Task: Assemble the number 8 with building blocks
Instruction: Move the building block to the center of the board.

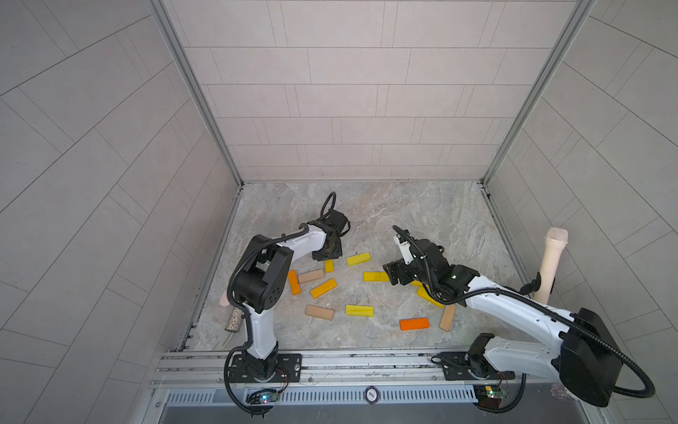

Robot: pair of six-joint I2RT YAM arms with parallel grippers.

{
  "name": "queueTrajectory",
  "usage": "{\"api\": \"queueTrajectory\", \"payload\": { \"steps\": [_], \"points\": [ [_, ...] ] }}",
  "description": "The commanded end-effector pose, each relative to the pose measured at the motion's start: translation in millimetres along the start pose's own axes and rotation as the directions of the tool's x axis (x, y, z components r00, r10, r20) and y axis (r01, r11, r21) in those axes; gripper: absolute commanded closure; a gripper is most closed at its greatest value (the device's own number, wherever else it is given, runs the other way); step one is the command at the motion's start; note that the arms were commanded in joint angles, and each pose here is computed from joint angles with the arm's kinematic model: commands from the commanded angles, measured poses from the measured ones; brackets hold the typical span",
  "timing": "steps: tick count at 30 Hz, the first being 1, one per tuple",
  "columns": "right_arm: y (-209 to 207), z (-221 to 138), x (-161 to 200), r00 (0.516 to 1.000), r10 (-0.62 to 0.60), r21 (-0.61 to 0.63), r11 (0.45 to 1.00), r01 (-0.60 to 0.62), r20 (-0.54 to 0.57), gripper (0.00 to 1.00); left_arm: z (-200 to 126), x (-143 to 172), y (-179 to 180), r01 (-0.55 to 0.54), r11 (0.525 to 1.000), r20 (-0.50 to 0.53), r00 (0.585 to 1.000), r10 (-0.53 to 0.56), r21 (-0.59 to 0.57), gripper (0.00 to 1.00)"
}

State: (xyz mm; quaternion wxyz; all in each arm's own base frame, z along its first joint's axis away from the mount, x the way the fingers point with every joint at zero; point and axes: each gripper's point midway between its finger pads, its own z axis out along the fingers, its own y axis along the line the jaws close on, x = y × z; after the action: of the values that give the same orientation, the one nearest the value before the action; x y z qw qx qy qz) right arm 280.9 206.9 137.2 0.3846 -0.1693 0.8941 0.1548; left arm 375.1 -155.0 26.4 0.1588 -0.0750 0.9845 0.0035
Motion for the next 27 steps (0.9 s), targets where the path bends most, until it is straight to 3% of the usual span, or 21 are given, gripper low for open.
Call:
{"api": "queueTrajectory", "payload": {
  "steps": [1,10,27],
  "points": [
    [-1.7,-4.4,-8.1,0.999,0.014,0.014,1.0,-0.014,0.035,0.07,0.7,-23.4,13.6,-0.042,0.998,0.011,0.999,0.043,-0.048,0.72],
    [-1.8,-5.3,-12.4,0.999,0.015,0.021,1.0,-0.016,0.041,0.07,11.6,-67.7,28.2,-0.124,0.99,-0.026,0.992,0.122,-0.064,0.72],
    [-0.5,-8.1,-19.6,0.999,0.016,0.021,1.0,-0.017,0.047,0.07,30.6,-68.9,27.7,-0.122,0.992,-0.084,0.989,0.121,-0.013,0.67]
  ]
}}
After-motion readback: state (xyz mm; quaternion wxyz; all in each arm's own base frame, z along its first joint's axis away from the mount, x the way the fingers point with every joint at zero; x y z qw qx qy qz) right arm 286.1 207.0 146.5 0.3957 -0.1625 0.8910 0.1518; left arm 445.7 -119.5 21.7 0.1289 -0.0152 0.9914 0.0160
